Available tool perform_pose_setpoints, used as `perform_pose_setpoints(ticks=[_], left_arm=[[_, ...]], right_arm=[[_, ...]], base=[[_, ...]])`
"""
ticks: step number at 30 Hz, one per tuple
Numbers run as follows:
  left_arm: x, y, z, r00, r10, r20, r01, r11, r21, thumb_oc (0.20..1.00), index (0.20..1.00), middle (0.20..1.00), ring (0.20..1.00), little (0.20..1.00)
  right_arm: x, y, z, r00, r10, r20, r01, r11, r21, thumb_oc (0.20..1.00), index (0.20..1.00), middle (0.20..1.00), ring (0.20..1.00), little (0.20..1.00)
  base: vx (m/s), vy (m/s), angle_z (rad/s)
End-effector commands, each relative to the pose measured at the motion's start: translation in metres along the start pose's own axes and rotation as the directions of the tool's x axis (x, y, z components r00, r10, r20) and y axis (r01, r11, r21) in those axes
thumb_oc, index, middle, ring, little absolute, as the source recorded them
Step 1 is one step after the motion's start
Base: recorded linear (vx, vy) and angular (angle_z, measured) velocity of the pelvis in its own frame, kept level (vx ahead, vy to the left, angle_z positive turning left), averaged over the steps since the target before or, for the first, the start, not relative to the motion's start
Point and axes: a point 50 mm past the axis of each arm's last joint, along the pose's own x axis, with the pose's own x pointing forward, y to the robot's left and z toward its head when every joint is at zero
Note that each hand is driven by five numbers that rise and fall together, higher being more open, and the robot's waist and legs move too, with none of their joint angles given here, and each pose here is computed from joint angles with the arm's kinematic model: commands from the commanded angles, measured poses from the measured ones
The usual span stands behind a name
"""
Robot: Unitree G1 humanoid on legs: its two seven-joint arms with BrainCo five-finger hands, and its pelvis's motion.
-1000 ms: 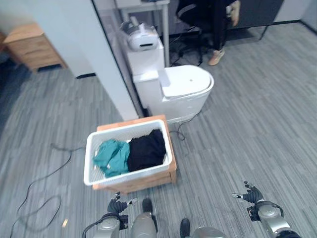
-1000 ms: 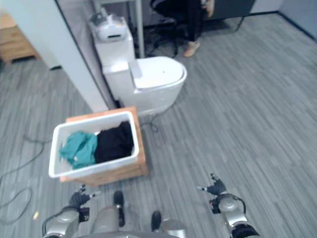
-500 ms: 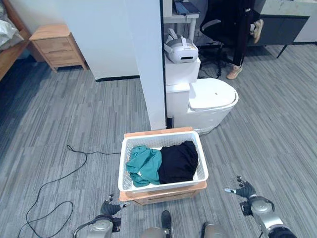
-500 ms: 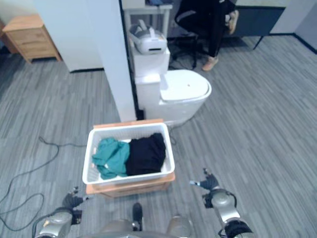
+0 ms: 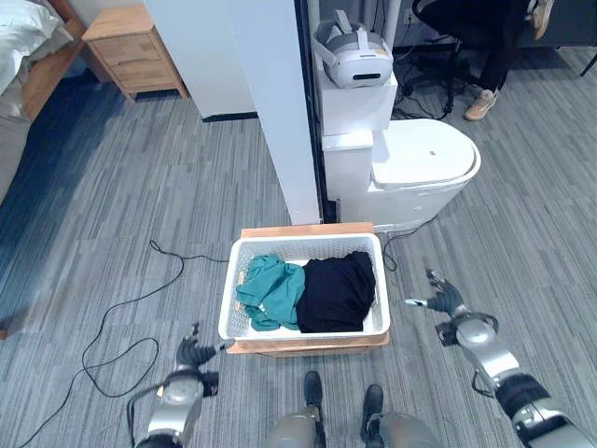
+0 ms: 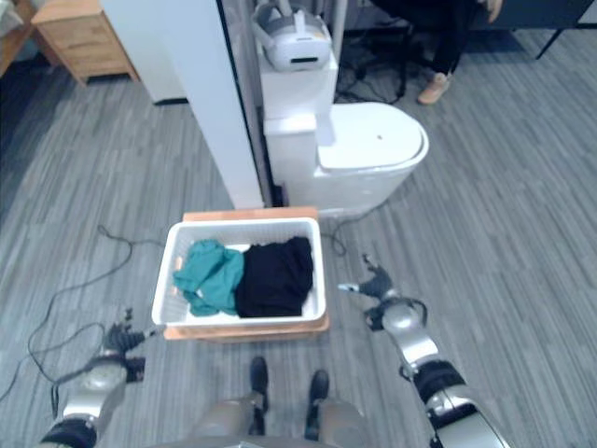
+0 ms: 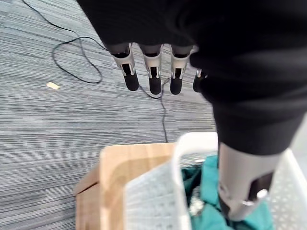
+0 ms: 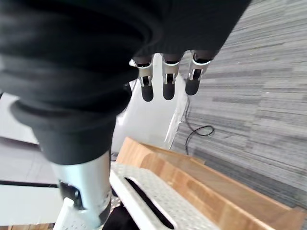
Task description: Grab the laundry basket,head to the washer,open it,put in the laundry and shut it.
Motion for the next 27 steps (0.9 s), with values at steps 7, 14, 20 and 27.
perform_pose_setpoints(ticks=[7,14,20,27], left_arm=[[0.039,0.054,0.12,0.939,0.225,0.26,-0.269,0.952,0.148,1.0,1.0,1.0,1.0,1.0],[0.048,0.022,0.118,0.968,0.167,0.186,-0.21,0.947,0.243,0.633,0.633,0.633,0.633,0.633],[0.038,-0.014,0.08,0.989,0.066,0.134,-0.09,0.979,0.18,0.2,0.2,0.2,0.2,0.2],[0.01,-0.034,0.059,0.979,-0.006,0.206,0.004,1.0,0.011,0.2,0.2,0.2,0.2,0.2]], right_arm=[[0.036,0.022,0.071,0.994,-0.005,0.108,0.0,0.999,0.043,1.0,1.0,1.0,1.0,1.0],[0.043,0.036,0.087,0.995,0.02,0.1,-0.023,0.999,0.027,0.2,0.2,0.2,0.2,0.2],[0.035,0.041,0.081,0.991,0.031,0.132,-0.047,0.992,0.116,0.2,0.2,0.2,0.2,0.2],[0.002,0.017,0.051,0.978,-0.043,0.205,-0.013,0.965,0.262,0.2,0.2,0.2,0.2,0.2]], base=[[-0.11,0.019,-0.01],[0.0,0.002,0.0],[0.0,-0.001,0.02],[0.02,-0.078,-0.02]])
